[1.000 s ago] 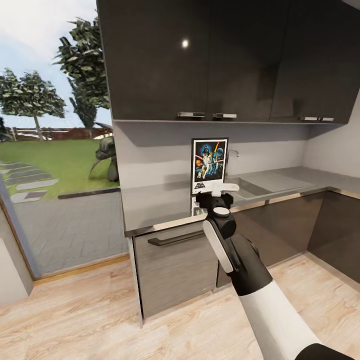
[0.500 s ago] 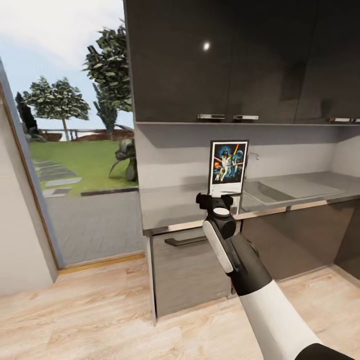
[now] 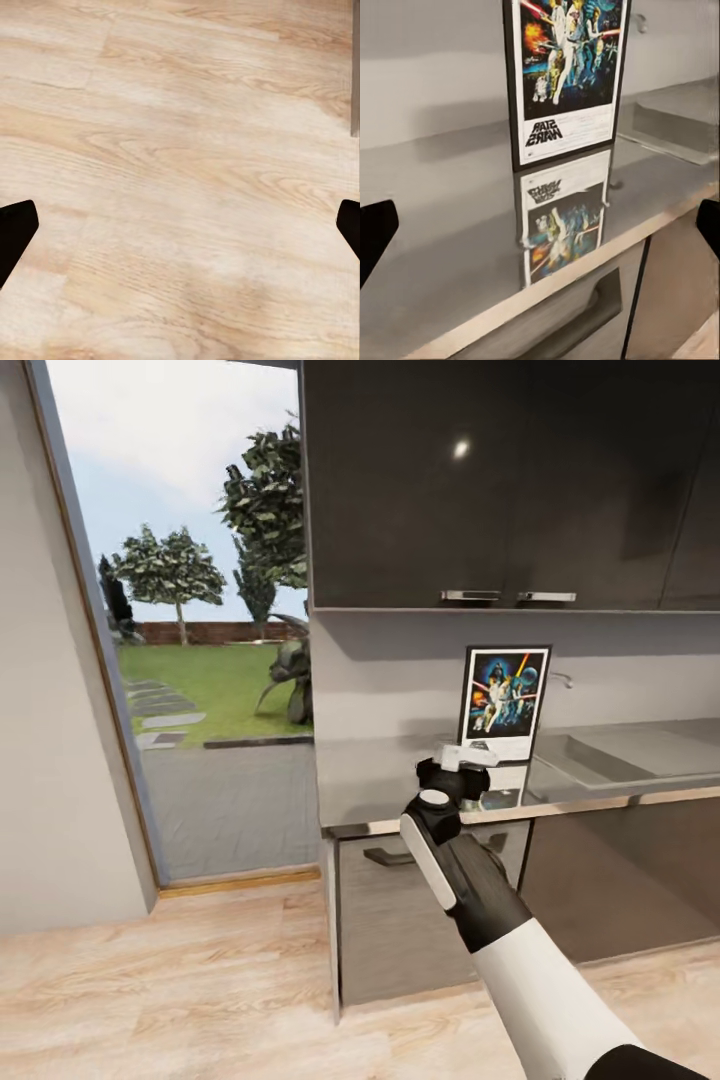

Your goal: Pick up the poster from the kitchen countertop and hang it on one of the wall nails in the kitchen.

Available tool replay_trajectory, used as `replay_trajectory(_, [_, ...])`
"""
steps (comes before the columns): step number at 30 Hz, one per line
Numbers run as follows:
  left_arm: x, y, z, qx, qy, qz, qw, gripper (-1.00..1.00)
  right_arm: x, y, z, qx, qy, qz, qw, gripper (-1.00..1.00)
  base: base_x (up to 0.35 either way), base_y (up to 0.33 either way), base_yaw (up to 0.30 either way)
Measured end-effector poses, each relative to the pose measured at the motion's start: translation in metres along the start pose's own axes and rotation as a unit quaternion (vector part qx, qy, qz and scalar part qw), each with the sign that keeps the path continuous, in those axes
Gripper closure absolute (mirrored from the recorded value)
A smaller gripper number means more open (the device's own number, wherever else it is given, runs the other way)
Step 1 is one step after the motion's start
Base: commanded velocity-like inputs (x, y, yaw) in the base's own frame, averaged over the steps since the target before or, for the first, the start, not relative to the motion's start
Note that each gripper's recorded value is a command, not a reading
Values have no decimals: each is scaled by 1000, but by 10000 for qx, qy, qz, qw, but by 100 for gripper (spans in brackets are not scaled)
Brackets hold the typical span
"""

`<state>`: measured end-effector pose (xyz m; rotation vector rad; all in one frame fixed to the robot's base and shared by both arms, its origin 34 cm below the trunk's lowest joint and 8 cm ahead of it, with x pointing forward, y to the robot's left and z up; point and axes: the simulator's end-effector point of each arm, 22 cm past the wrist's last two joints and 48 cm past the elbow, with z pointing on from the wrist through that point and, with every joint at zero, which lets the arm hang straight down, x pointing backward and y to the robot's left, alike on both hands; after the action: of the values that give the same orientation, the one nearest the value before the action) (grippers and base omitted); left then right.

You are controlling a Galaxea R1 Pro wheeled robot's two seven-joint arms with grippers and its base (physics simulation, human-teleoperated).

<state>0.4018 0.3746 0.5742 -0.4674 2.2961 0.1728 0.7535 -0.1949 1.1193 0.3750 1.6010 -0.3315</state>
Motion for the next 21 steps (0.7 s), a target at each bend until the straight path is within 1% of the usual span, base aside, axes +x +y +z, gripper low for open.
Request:
replay_trajectory(3, [-1,3,0,-19,-7,11,10000,-100,1,-19,0,472,-60,98,9988,-100,321,2,57])
replay_trajectory(7, [-2,6,1,-32,-12,21,10000,-100,6,-35,0,867,-62,156,9961,-100,330,50,24])
replay_trajectory(12, [-2,7,1,-42,-11,21,10000,-100,11,-45,0,1096,-39,171,9938,-100,335,115,6])
replay_trajectory(13, [-2,7,1,-43,-11,21,10000,-100,12,-50,-1,1229,-43,189,9922,-100,336,133,2])
replay_trajectory(16, [-2,7,1,-44,-11,20,10000,-100,13,-60,-4,1465,-64,245,9889,-100,335,137,2])
replay_trajectory(17, [-2,7,1,-45,-11,20,10000,-100,13,-63,-4,1530,-71,265,9878,-100,159,74,0])
replay_trajectory(18, [-2,8,1,-49,-6,18,10000,-100,15,-70,-6,1720,-81,310,9846,-100,127,59,0])
replay_trajectory(21, [-1,8,1,-51,-3,18,10000,-100,19,-72,-5,1785,-58,286,9835,-100,83,38,0])
